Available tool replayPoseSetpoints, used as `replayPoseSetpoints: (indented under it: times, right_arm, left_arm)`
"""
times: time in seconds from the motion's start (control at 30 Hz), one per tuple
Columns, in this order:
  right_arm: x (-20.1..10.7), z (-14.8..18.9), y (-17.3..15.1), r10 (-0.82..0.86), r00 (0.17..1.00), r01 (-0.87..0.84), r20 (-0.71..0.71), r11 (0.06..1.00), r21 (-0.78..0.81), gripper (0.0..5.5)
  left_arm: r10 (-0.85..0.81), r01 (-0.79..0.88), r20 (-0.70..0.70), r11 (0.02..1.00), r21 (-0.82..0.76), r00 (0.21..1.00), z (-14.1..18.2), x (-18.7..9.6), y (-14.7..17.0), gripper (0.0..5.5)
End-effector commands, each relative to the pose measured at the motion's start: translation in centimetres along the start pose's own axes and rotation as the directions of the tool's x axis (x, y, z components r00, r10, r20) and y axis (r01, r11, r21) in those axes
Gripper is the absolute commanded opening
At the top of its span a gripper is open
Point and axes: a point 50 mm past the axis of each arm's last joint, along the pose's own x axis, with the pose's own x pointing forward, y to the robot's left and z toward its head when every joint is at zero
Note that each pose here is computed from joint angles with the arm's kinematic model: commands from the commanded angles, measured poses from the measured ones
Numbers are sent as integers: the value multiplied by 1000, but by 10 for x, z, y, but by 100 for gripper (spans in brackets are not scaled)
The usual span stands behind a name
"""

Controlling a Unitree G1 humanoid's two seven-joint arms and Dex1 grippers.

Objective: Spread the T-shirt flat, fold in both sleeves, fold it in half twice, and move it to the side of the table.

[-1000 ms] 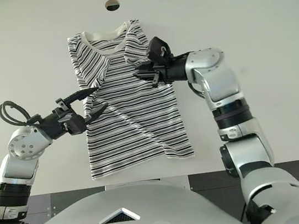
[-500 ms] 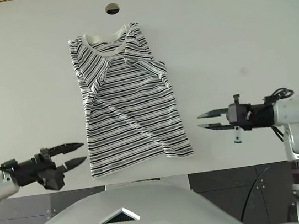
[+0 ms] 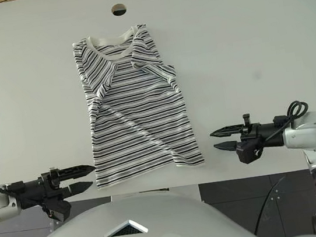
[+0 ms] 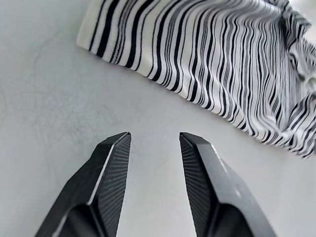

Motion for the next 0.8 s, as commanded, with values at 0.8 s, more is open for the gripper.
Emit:
replayPoseSetpoints:
  times: [0.8]
  right_arm:
    - [54,20,43,312,941,-307,130,950,-58,82]
  left_arm:
    - [-72,72,45,997,9,996,7,26,21,245]
